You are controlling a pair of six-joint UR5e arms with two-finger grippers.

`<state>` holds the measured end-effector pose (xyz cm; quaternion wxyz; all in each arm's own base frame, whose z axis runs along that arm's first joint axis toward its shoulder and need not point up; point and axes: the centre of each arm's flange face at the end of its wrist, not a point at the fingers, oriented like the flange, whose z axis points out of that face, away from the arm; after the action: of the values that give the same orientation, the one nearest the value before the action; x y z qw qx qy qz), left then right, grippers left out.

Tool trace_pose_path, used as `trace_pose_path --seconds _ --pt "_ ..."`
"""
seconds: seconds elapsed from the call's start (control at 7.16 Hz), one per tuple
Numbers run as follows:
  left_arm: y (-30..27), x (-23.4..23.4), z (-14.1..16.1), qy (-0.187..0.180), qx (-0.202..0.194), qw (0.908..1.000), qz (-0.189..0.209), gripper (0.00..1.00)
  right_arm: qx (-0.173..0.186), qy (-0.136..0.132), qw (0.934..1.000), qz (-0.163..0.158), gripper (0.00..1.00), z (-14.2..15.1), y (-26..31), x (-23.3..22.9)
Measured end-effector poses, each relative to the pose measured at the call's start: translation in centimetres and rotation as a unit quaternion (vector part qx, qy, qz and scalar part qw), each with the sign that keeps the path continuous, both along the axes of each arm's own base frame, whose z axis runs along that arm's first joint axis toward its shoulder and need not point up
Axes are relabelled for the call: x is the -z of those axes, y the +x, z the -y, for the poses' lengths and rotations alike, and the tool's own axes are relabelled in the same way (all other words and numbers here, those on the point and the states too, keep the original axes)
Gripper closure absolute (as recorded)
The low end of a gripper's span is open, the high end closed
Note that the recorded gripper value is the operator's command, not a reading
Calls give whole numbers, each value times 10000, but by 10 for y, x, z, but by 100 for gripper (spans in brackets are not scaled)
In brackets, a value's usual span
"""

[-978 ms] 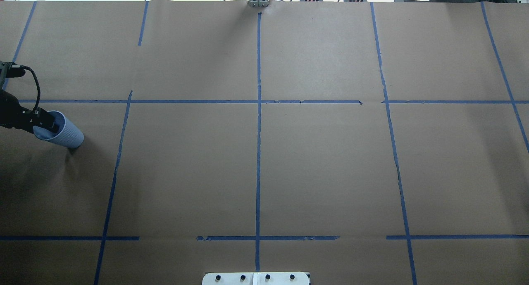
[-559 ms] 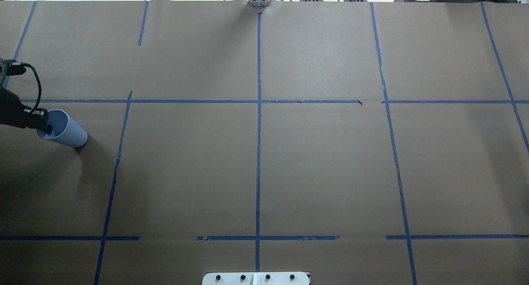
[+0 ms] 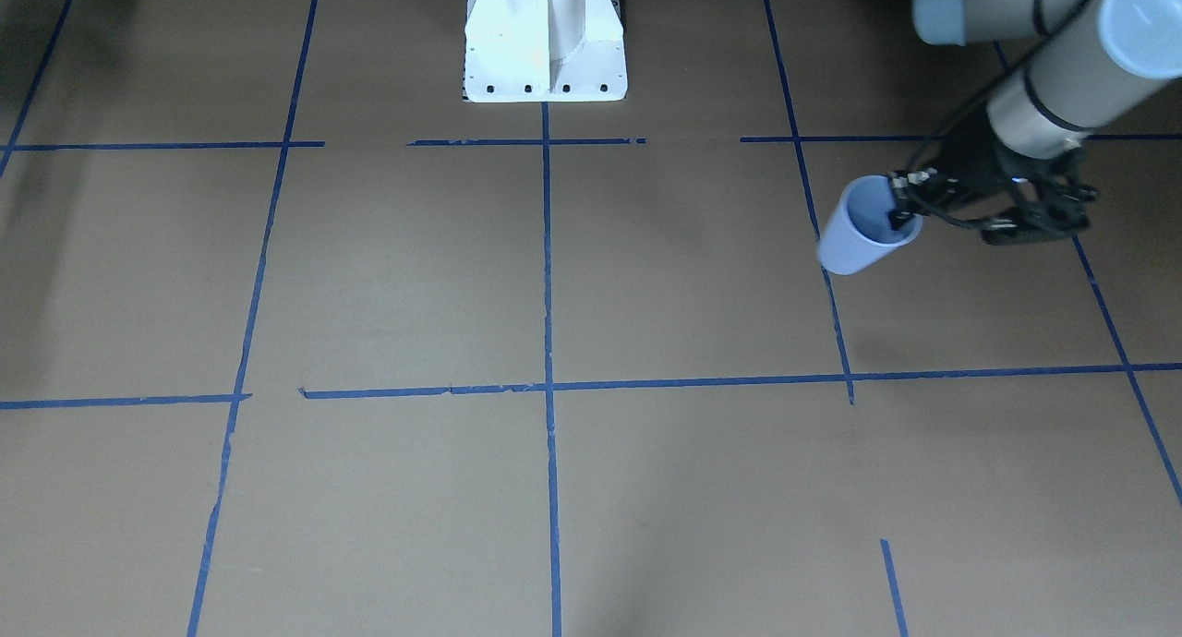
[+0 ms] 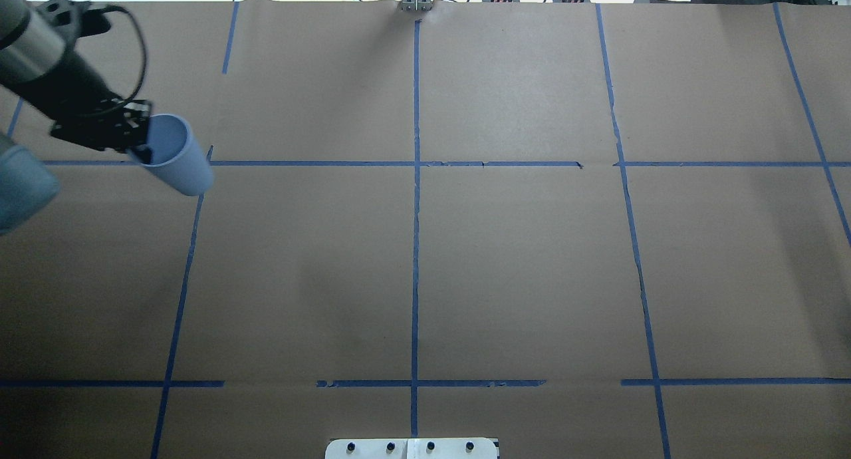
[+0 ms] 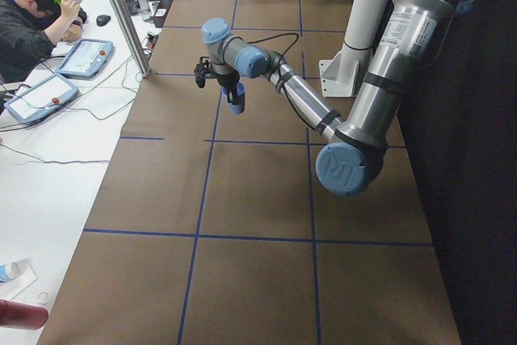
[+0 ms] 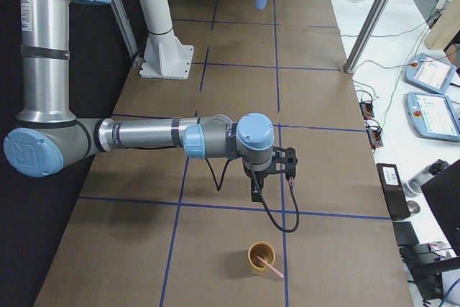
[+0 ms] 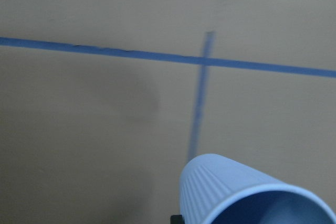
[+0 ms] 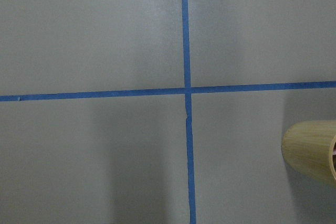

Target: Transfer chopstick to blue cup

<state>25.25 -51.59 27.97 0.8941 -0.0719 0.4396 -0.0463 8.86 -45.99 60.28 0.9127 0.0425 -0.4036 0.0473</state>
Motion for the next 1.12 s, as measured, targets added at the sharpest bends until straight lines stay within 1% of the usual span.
trace_pose_path --seconds 0.28,0.42,0.56,0.7,0.84,1.12 --pt "90 90 -10 -301 209 9993 -21 100 -6 -18 10000 8 0 -1 0 -1" --pt "140 121 -11 -371 344 9987 -56 100 -5 -11 10000 19 0 -1 0 0" --pt "181 133 -10 -350 455 9983 -75 100 -4 5 10000 44 0 -1 -1 2" --pt "212 133 -7 -313 527 9981 -70 100 -2 12 10000 69 0 -1 -1 3" --pt "233 131 -5 -288 555 9980 -59 100 -2 16 10000 80 0 -1 -1 3" --pt "265 127 -12 -234 513 9984 -4 100 -1 18 10000 88 0 -1 -1 3"
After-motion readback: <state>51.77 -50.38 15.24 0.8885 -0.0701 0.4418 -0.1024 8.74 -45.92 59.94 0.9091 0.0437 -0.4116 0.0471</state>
